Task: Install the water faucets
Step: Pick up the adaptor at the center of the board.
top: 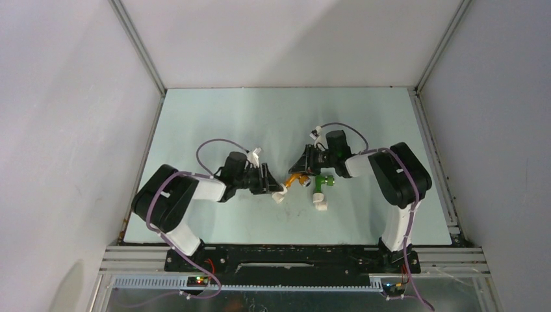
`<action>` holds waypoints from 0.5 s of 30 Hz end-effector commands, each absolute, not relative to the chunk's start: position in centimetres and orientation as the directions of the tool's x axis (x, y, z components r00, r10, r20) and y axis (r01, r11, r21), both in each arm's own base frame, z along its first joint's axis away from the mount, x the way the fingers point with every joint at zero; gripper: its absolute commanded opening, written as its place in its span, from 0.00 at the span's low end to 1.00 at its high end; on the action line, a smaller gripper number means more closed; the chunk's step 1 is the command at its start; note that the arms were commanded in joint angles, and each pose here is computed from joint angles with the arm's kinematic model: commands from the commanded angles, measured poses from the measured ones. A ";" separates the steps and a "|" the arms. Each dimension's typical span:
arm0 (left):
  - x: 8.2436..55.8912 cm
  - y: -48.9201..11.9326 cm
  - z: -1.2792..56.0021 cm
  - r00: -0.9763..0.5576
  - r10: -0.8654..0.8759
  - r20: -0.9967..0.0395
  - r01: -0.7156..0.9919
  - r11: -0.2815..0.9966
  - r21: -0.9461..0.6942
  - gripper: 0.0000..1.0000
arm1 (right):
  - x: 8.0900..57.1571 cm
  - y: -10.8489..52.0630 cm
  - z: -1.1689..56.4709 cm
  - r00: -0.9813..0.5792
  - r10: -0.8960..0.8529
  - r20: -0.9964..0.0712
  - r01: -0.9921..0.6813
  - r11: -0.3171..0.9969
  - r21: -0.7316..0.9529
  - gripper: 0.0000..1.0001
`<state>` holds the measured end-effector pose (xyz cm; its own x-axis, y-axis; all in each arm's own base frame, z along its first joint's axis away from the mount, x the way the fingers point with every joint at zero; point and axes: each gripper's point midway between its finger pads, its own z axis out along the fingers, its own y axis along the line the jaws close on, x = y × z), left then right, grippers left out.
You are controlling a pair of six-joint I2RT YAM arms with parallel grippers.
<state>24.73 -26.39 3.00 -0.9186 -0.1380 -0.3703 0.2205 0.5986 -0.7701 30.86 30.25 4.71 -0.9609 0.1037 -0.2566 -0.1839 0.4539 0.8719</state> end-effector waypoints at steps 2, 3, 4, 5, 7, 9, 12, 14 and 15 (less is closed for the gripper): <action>22.6 -27.0 3.2 -0.898 -0.037 -0.438 0.337 0.583 -0.740 0.43 | 30.8 30.5 7.9 -0.933 0.116 -0.340 -0.266 0.413 0.871 0.00; 22.4 -27.2 3.5 -0.893 -0.027 -0.449 0.352 0.580 -0.735 0.39 | 30.8 30.4 7.9 -0.929 0.114 -0.351 -0.273 0.425 0.863 0.00; 22.2 -27.4 3.8 -0.887 -0.013 -0.461 0.369 0.583 -0.724 0.35 | 30.8 30.2 7.9 -0.925 0.115 -0.362 -0.279 0.440 0.853 0.00; 22.1 -27.5 3.9 -0.879 0.005 -0.477 0.385 0.599 -0.703 0.31 | 30.9 29.9 7.9 -0.921 0.114 -0.372 -0.283 0.457 0.843 0.00; 21.9 -27.8 4.2 -0.859 0.057 -0.509 0.424 0.638 -0.643 0.26 | 31.0 29.3 8.2 -0.910 0.116 -0.398 -0.296 0.489 0.820 0.00; 21.6 -27.9 4.5 -0.835 0.113 -0.538 0.459 0.681 -0.570 0.20 | 31.2 28.6 8.7 -0.896 0.118 -0.429 -0.310 0.527 0.792 0.00; 21.6 -28.0 5.1 -0.805 0.164 -0.570 0.485 0.735 -0.474 0.08 | 31.3 26.9 9.7 -0.867 0.121 -0.482 -0.325 0.596 0.734 0.00; 21.1 -27.4 4.8 -0.793 0.211 -0.572 0.490 0.778 -0.392 0.03 | 31.5 25.6 10.6 -0.845 0.125 -0.520 -0.334 0.635 0.696 0.00; 21.2 -27.1 4.9 -0.780 0.224 -0.584 0.489 0.801 -0.345 0.01 | 31.5 25.1 11.0 -0.837 0.124 -0.534 -0.338 0.650 0.681 0.00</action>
<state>20.46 -29.06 4.47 -0.8428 0.1428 -0.5190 0.4602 0.6913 -0.5571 30.69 27.48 8.92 -0.8987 0.1271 -0.4198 -0.2818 0.5663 0.7746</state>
